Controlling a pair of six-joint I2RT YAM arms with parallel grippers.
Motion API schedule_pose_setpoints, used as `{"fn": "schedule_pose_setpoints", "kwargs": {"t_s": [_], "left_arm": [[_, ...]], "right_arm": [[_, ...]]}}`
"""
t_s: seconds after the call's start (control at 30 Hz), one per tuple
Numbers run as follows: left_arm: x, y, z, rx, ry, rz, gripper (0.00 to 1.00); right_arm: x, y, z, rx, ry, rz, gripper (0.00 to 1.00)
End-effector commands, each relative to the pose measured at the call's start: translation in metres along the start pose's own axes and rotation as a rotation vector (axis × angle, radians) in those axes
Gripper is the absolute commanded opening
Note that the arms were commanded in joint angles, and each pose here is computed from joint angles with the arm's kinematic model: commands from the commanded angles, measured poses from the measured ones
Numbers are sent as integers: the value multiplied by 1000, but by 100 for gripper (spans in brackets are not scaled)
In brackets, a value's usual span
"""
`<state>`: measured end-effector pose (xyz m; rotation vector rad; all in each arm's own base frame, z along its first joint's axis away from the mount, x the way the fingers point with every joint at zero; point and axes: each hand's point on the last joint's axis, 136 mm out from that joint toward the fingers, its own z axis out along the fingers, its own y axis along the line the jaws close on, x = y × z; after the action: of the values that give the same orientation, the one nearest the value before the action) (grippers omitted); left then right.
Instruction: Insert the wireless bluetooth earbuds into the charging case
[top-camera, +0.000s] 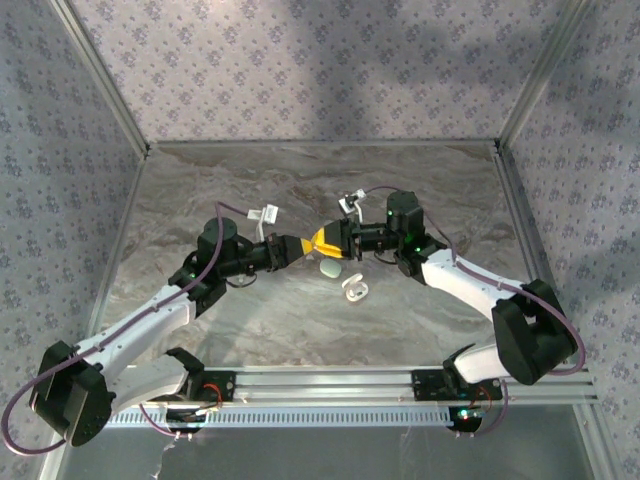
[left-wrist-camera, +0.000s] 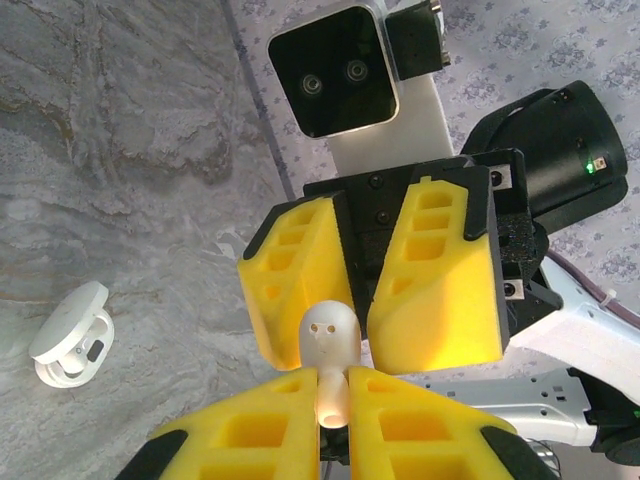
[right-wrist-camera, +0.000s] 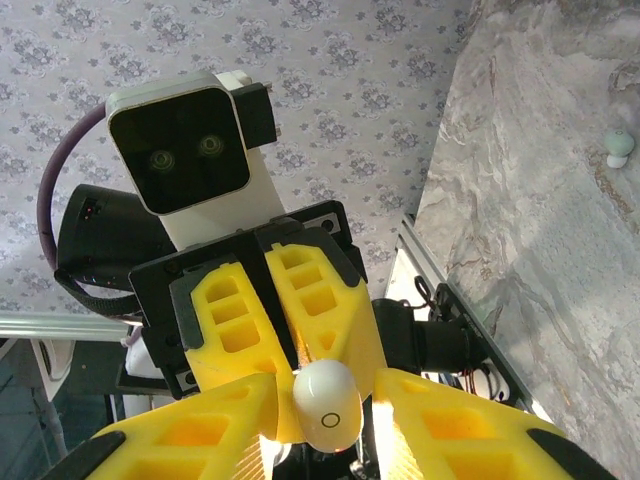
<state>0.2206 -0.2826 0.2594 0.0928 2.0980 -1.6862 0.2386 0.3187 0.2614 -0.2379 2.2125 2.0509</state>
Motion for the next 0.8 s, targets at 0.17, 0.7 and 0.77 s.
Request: {"fn": "schedule_pose_setpoints", "kwargs": {"t_s": [0.17, 0.7, 0.77], "left_arm": [[-2, -9, -2, 25, -18, 27, 14], [-2, -3, -14, -35, -46, 29, 95], [-2, -1, -17, -49, -55, 27, 100]], "right_arm": [[0, 9, 4, -14, 29, -36, 21], [-10, -9, -7, 36, -12, -5, 21], [-11, -12, -10, 49, -17, -1, 21]]}}
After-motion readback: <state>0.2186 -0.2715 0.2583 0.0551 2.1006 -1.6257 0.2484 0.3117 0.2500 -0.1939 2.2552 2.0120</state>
